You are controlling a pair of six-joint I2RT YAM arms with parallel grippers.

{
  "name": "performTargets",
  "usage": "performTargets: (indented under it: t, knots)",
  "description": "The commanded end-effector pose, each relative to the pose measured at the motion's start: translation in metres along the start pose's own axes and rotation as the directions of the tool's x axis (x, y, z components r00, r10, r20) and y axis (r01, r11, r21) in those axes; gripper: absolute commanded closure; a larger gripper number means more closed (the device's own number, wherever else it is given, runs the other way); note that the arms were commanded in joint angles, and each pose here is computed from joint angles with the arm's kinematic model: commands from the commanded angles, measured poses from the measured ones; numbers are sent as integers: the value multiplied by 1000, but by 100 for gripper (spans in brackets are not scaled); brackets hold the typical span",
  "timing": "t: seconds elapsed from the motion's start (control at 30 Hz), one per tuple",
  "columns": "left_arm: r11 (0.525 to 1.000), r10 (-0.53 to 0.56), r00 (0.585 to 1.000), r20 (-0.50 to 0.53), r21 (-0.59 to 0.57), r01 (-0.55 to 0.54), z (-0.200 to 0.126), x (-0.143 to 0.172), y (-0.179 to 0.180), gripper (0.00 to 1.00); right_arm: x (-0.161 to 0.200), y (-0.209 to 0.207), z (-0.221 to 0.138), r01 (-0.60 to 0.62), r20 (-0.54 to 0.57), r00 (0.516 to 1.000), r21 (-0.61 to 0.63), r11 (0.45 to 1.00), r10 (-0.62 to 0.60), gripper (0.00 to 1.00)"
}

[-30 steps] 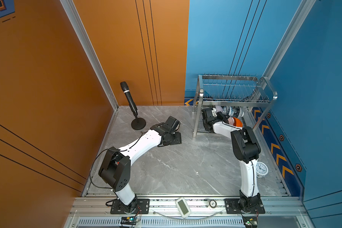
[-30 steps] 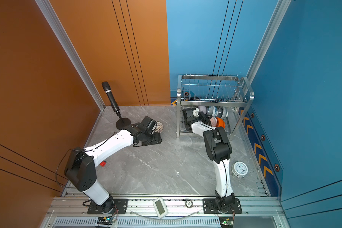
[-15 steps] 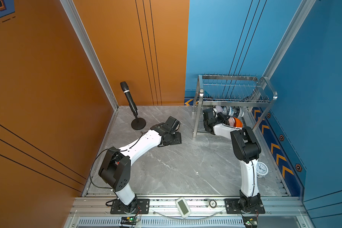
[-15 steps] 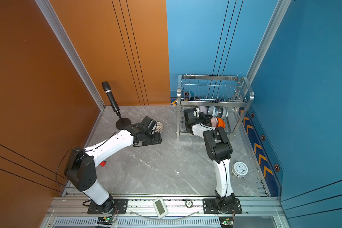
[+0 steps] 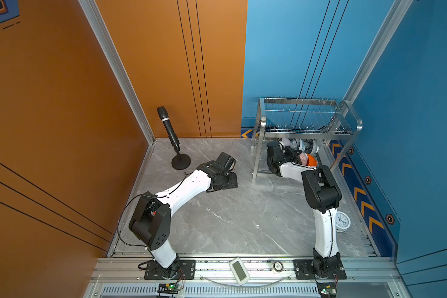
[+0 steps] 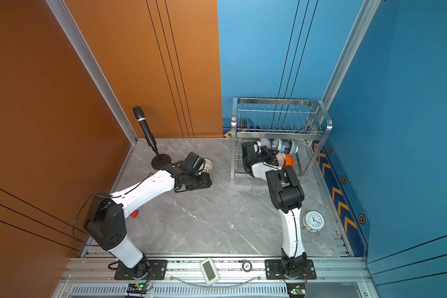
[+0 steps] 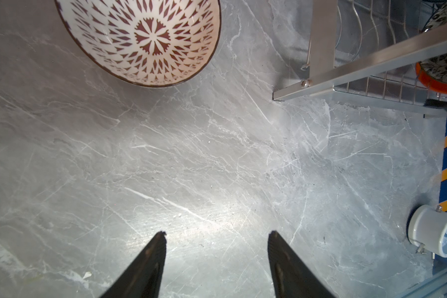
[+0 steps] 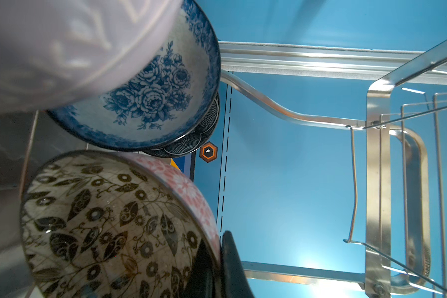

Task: Load bowls into a dish rack
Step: Place the bowl in the dish rack.

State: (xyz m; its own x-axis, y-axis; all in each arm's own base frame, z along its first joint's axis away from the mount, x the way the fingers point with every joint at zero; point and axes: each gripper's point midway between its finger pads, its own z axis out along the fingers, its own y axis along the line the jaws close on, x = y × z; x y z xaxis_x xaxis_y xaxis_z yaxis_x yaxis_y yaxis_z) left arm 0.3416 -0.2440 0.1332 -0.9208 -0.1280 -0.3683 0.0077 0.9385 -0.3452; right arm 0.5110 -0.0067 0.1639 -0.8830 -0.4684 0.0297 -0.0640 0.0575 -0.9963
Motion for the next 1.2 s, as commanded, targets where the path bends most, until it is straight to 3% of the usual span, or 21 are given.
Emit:
performTargets:
  t: [0.0, 1.17]
  knots:
    - [1000, -6, 1000, 13, -18, 7, -1, 2, 5, 36, 9, -29, 4, -62, -28, 998, 33, 998, 63, 100]
    - [1000, -11, 1000, 25, -19, 12, -6, 7, 6, 36, 6, -8, -24, -37, 14, 999, -40, 999, 37, 100]
